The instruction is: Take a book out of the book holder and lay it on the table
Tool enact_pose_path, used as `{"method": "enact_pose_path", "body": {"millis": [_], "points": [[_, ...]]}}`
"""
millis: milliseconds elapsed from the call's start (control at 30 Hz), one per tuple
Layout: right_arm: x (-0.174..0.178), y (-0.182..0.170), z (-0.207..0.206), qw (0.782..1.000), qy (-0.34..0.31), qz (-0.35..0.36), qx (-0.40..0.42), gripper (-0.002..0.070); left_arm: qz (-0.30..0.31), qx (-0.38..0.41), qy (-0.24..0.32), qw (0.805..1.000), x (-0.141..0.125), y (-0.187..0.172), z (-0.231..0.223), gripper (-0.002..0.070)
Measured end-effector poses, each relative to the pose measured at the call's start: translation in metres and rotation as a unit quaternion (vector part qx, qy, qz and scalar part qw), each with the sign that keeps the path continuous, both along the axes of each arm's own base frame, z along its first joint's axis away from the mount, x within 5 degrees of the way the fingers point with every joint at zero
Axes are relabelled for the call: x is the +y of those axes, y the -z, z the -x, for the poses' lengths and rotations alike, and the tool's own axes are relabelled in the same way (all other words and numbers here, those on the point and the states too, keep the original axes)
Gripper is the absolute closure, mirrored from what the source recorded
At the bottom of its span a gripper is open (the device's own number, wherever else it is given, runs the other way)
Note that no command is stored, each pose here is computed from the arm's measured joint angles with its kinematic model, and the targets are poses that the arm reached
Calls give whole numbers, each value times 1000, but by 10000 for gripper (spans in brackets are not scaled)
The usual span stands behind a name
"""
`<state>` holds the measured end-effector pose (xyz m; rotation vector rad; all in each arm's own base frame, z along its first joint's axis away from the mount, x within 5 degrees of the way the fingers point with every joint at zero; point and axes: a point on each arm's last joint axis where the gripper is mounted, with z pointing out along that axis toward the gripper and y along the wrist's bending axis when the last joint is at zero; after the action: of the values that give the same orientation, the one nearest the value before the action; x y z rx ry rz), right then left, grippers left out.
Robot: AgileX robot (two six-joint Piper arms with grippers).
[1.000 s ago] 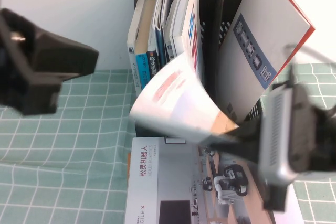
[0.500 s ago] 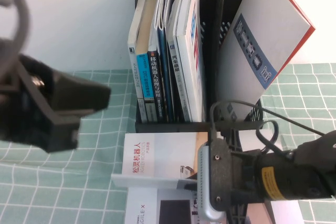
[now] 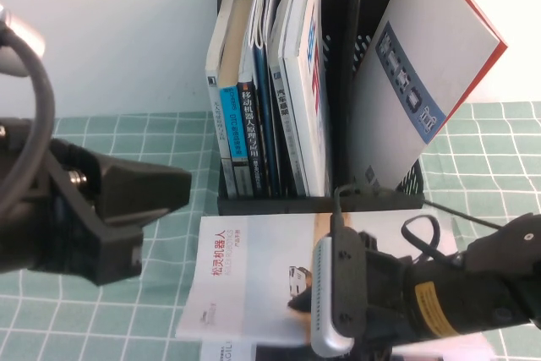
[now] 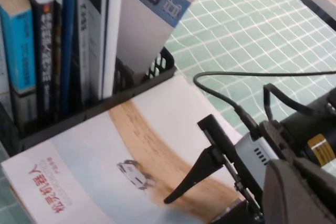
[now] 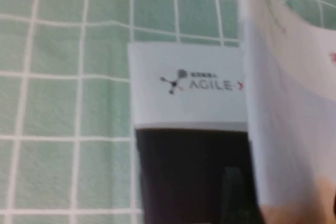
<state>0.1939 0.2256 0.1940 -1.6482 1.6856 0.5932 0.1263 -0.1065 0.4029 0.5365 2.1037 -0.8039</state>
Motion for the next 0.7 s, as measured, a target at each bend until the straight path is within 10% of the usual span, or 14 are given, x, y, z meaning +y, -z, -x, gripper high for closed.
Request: {"method": "enact_pose_path", "body": {"millis": [233, 433, 700], "points": [[8, -11, 24, 987, -91, -62, 118, 262, 4, -14, 31, 999, 1, -4, 10, 676], [13, -57, -5, 996, -32, -76, -43, 285, -29, -110, 3, 994, 18, -15, 21, 676], [-31, -194, -9, 919, 112, -137, -352, 638, -95, -206, -109, 968, 55, -27, 36, 676]]}}
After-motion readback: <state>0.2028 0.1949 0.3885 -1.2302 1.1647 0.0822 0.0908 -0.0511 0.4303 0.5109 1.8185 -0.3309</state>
